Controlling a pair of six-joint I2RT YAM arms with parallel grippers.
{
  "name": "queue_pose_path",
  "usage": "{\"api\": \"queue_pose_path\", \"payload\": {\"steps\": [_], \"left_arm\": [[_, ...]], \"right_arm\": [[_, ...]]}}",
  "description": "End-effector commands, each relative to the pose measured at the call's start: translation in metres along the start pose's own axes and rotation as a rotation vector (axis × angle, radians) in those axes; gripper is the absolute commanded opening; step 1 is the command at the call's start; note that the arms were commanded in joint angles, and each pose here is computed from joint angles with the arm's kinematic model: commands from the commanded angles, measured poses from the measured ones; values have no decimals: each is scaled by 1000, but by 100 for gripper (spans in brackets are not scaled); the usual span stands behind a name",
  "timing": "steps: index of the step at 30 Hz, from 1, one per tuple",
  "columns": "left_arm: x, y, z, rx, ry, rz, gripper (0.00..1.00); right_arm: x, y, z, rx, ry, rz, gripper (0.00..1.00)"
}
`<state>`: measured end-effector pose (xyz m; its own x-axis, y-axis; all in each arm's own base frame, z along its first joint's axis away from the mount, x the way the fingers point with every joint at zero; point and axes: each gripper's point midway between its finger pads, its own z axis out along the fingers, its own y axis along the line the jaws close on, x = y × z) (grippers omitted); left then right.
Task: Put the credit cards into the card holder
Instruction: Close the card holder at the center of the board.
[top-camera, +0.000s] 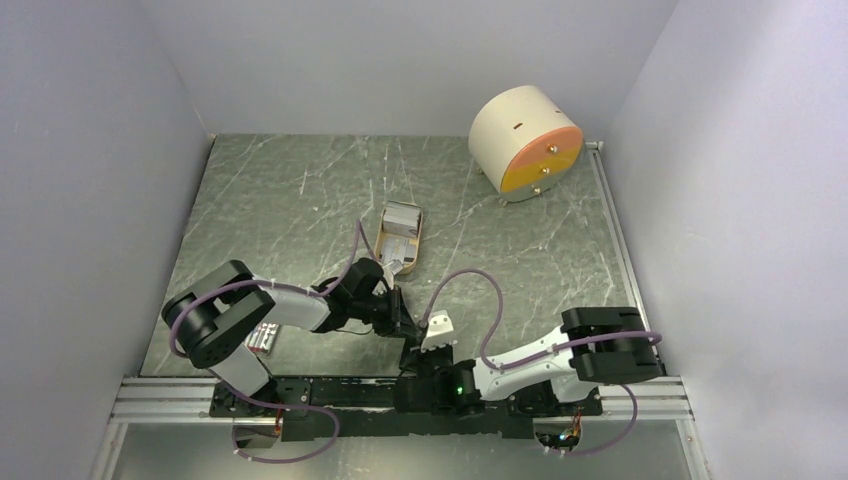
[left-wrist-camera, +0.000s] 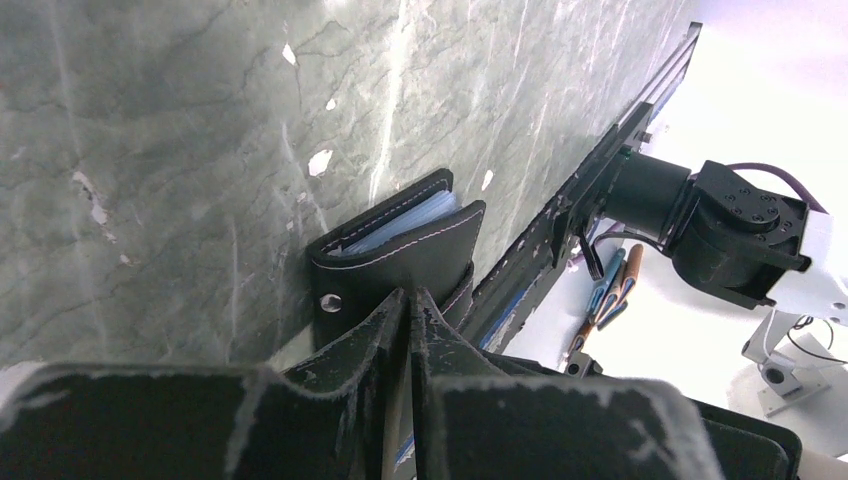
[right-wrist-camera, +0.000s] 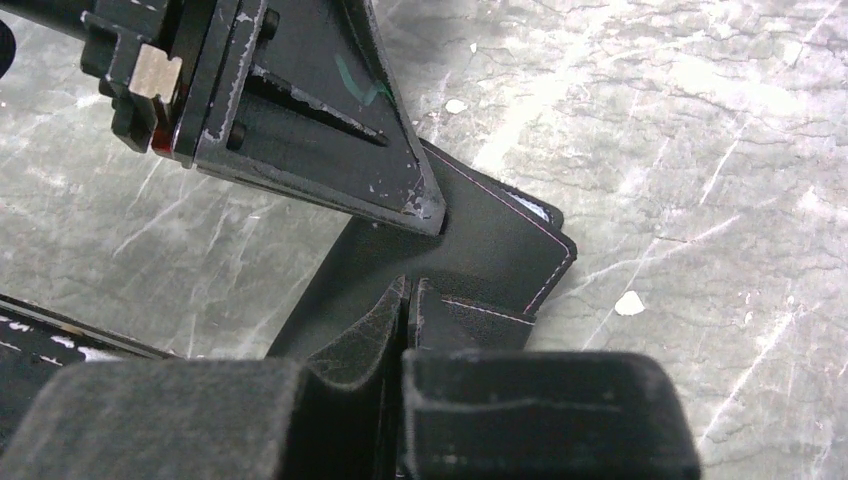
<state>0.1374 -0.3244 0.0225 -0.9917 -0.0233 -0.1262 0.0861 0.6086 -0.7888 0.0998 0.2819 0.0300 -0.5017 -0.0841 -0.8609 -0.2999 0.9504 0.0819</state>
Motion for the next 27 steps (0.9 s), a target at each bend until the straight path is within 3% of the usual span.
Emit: {"api": "queue_pose_path", "payload": {"steps": [1,8,12,15,18,23,27], "left_arm": [[5,41,8,-144,-17,-17,14],[5,42,8,-156,-21,-11,14],[7,41,6,-151,-21,-9,13],[3,28,1,-120,-29,2,14],[-6,5,-7,-83,-51,25,18],[-29,-27,-31,-103,-135,84,28],[-37,-34,-46,-132,-181,114,33]], "right_arm": [[58,-27,-12,19,187,-95,0],[62,-23,-17,-62,196,-26,0],[41,-10,-20,-88,145,-31,19],[4,3,-28,-88,82,-28,50],[-26,9,-40,-106,46,34,56],[-28,5,-47,-207,104,179,62],[-26,-9,-48,-173,150,244,69]]}}
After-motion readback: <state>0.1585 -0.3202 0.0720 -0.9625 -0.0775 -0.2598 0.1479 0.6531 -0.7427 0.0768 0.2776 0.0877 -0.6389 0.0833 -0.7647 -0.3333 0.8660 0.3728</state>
